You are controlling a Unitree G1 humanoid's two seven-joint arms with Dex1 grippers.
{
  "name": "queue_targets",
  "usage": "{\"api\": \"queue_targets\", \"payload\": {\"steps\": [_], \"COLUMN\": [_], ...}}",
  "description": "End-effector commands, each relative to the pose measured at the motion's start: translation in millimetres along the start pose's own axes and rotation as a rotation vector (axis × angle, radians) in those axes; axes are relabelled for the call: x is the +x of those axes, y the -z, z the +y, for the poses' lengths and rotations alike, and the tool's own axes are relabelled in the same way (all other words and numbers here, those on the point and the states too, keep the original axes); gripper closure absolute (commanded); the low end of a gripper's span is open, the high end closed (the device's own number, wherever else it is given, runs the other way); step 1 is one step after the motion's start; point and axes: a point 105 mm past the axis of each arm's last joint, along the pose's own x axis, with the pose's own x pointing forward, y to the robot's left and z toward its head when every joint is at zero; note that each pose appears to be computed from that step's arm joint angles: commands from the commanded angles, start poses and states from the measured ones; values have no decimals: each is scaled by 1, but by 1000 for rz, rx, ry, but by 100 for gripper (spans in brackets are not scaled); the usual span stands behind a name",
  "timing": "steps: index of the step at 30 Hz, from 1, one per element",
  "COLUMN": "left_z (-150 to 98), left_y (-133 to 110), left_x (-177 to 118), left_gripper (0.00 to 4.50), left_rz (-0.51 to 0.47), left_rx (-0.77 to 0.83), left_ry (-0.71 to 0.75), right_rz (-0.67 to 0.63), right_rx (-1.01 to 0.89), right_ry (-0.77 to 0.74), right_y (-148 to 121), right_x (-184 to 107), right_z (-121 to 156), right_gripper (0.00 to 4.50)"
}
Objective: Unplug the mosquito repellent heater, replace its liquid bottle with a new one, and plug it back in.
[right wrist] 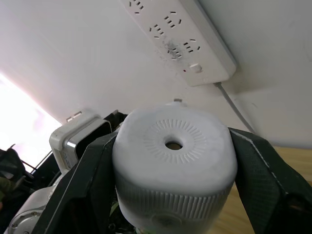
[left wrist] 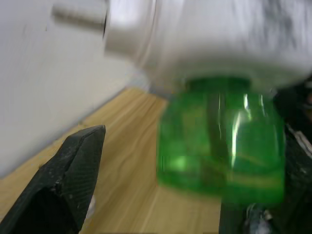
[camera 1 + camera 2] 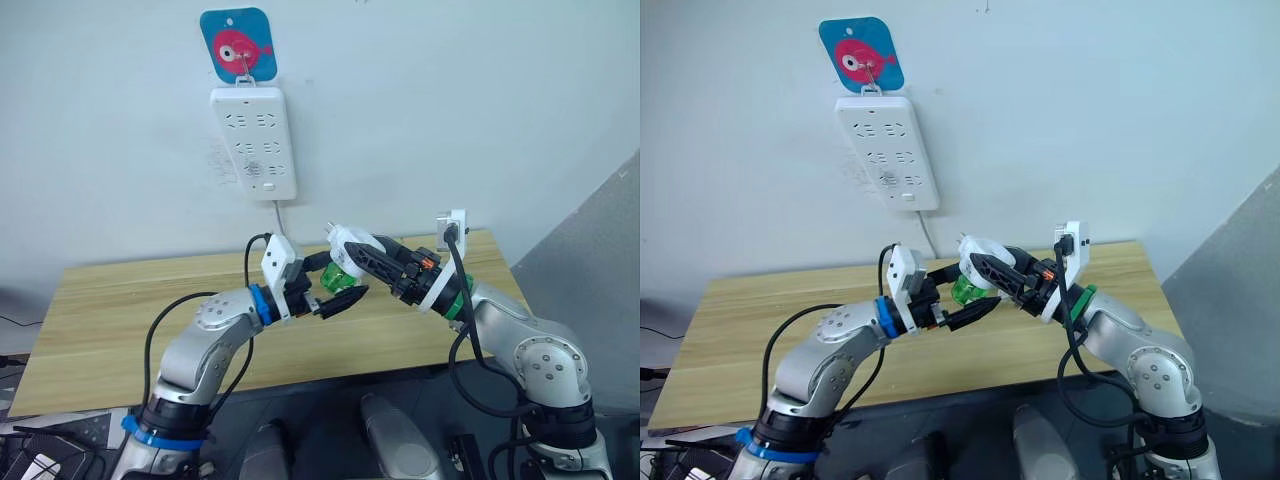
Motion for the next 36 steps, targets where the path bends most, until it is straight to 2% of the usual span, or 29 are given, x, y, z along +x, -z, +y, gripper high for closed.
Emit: {"api": "queue_targets", "payload": {"steps": [1,3,8,12,16,20,25,29,36], "left_z": [24,36,48,86,113,135,150,152,146], "left_y": [-3,-7,-16,-52,-83,-110,-119,-117,-120], "left_x": [-37,-51,-68,-88,-93,-86,-70,-54,-31], "left_gripper": [0,0,0,0,0,0,0,0,0], "left_rz": [45,44,44,-22,-90,-126,-112,-82,-96], "left_rx": [55,50,70,170,186,208,241,256,265], "left_ry": [-124,-198,-277,-408,-447,-449,-412,-342,-244], "right_rz": [-79,-93,-113,-91,-84,-83,-83,-85,-85], "right_rx": [-176,-234,-318,-469,-529,-548,-546,-542,-537], "right_ry": [2,30,51,23,-8,-32,-43,-46,-48], "right_y": [-25,-30,-35,-36,-36,-35,-34,-33,-32], "right_x": [-6,-7,-6,-4,-1,3,5,7,9], "right_z": [7,3,-1,5,11,17,20,22,24], "right_gripper": [149,149,149,149,149,149,149,149,149]}}
